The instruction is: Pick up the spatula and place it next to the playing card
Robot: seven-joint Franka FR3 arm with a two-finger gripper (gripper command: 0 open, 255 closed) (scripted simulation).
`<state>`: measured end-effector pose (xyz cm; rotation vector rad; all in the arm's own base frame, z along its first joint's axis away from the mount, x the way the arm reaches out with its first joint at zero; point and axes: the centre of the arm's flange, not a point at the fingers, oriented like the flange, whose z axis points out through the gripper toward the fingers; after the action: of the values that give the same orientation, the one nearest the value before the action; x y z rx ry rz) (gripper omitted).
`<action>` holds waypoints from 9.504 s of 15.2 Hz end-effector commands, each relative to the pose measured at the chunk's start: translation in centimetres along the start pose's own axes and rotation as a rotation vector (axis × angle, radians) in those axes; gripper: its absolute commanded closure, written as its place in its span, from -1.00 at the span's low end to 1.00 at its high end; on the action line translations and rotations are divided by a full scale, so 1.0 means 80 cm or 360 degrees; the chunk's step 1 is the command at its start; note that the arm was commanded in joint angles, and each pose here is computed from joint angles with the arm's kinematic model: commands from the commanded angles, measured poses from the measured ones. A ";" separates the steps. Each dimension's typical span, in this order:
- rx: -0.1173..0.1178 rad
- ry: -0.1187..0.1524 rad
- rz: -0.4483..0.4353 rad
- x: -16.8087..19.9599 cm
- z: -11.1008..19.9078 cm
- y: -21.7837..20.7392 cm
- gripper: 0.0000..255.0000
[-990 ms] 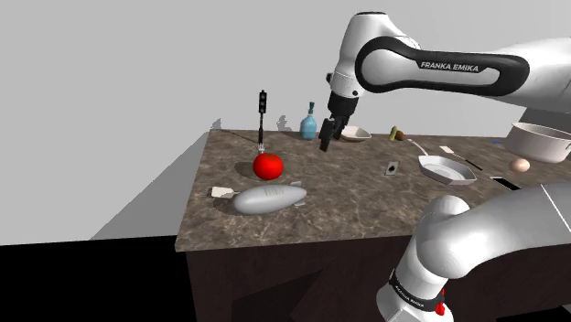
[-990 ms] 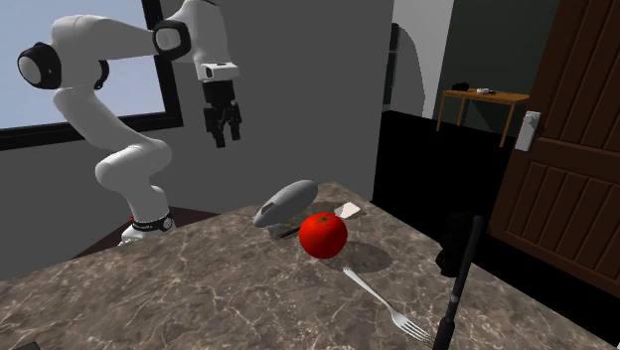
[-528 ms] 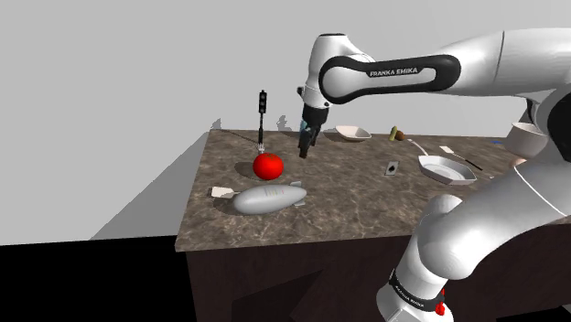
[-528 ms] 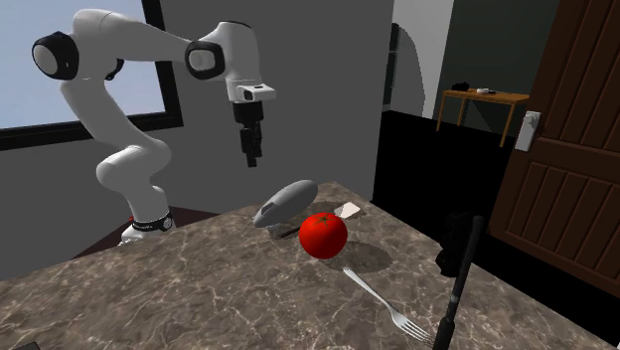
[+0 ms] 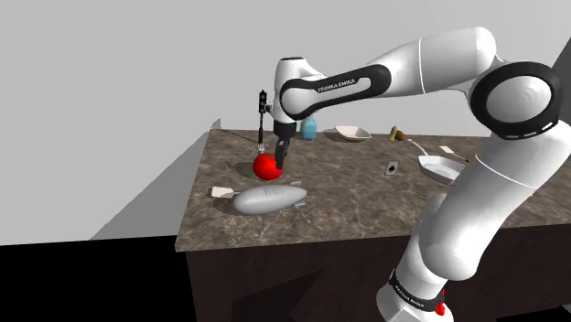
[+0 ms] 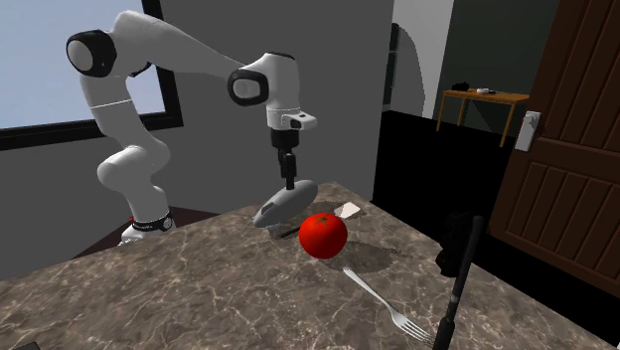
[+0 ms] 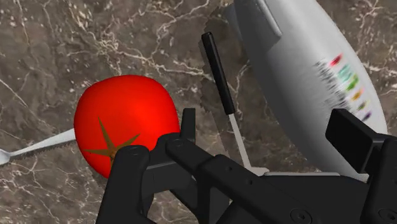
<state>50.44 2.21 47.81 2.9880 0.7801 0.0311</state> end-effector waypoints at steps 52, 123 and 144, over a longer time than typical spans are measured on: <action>0.0077 -0.0086 -0.0557 0.180 0.187 -0.023 -1.00; 0.0077 -0.0086 -0.0557 -0.169 0.014 0.289 1.00; 0.0077 -0.0086 -0.0557 -0.401 0.037 0.489 1.00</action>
<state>41.74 -47.31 47.33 2.8346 1.2973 -0.0836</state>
